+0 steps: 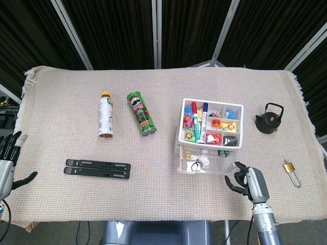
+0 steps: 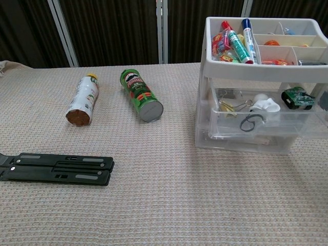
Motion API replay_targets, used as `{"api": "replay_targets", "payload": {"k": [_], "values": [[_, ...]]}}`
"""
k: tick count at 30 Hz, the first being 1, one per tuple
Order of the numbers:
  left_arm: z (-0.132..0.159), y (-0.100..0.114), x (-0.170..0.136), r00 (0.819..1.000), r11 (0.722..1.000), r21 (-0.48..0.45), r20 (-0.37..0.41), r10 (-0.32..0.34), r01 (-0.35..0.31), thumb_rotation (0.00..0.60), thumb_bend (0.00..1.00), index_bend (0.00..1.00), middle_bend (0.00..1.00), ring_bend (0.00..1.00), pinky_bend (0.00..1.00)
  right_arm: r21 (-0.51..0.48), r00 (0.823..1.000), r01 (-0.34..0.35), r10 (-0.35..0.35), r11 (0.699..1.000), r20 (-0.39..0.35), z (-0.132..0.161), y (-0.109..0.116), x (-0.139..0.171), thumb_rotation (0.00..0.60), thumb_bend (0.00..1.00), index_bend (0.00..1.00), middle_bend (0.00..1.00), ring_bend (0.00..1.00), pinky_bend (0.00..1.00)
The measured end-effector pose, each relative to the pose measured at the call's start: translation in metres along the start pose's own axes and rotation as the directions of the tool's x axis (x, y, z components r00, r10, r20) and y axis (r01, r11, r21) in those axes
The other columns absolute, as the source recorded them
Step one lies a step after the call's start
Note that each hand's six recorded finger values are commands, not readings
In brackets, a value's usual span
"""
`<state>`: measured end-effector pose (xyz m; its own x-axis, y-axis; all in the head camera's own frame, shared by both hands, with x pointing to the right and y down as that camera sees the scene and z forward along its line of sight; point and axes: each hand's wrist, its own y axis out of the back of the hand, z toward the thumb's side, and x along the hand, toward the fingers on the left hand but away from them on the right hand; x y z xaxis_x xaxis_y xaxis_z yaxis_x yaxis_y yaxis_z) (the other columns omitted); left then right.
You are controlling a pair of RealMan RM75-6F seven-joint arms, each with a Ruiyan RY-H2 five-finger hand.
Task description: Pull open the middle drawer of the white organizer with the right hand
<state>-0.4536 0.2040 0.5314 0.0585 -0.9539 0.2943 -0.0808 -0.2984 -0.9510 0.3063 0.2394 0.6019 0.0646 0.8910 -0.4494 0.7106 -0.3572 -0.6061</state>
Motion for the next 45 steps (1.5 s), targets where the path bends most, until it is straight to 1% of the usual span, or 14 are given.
{"api": "replay_targets", "payload": {"k": [20, 29, 31, 32, 34, 36, 38, 45], "values": [[0.001, 0.000, -0.001, 1.000, 1.000, -0.002, 0.001, -0.001, 0.001, 0.600, 0.00, 0.00, 0.00, 0.00, 0.00, 0.012, 1.000, -0.006, 0.006, 1.000, -0.027, 0.003, 0.003, 0.020, 0.600, 0.29, 0.61, 0.82, 0.82, 0.69], [0.001, 0.000, -0.001, 1.000, 1.000, -0.002, 0.002, -0.001, 0.001, 0.600, 0.00, 0.00, 0.00, 0.00, 0.00, 0.018, 1.000, -0.009, 0.009, 1.000, -0.016, -0.003, 0.003, 0.027, 0.600, 0.29, 0.61, 0.81, 0.82, 0.69], [0.001, 0.000, -0.001, 1.000, 1.000, -0.002, 0.001, -0.001, 0.001, 0.600, 0.00, 0.00, 0.00, 0.00, 0.00, 0.018, 1.000, -0.013, 0.013, 1.000, -0.014, -0.004, 0.002, 0.027, 0.600, 0.29, 0.59, 0.81, 0.81, 0.69], [0.001, 0.000, -0.001, 1.000, 1.000, -0.002, 0.001, -0.001, 0.001, 0.600, 0.00, 0.00, 0.00, 0.00, 0.00, 0.020, 1.000, -0.014, 0.014, 1.000, -0.014, -0.004, 0.001, 0.028, 0.600, 0.28, 0.55, 0.80, 0.81, 0.69], [0.001, 0.000, -0.001, 1.000, 1.000, -0.002, 0.002, -0.001, 0.001, 0.600, 0.00, 0.00, 0.00, 0.00, 0.00, 0.023, 1.000, -0.018, 0.018, 1.000, -0.013, -0.005, 0.000, 0.028, 0.600, 0.26, 0.48, 0.80, 0.81, 0.69], [0.001, 0.001, 0.000, 1.000, 1.000, -0.003, 0.001, 0.000, 0.000, 0.600, 0.00, 0.00, 0.00, 0.00, 0.00, 0.022, 1.000, -0.018, 0.018, 1.000, -0.017, -0.005, 0.000, 0.028, 0.600, 0.25, 0.38, 0.80, 0.81, 0.69], [0.001, 0.001, 0.000, 1.000, 1.000, -0.003, 0.001, 0.000, 0.000, 0.600, 0.00, 0.00, 0.00, 0.00, 0.00, 0.020, 1.000, -0.016, 0.016, 1.000, -0.025, -0.004, 0.001, 0.028, 0.600, 0.25, 0.31, 0.80, 0.81, 0.69], [0.000, 0.001, -0.001, 1.000, 1.000, -0.004, -0.001, 0.001, -0.001, 0.600, 0.00, 0.00, 0.00, 0.00, 0.00, 0.016, 0.999, -0.014, 0.014, 1.000, -0.037, -0.003, 0.001, 0.028, 0.600, 0.25, 0.21, 0.80, 0.81, 0.69]]}}
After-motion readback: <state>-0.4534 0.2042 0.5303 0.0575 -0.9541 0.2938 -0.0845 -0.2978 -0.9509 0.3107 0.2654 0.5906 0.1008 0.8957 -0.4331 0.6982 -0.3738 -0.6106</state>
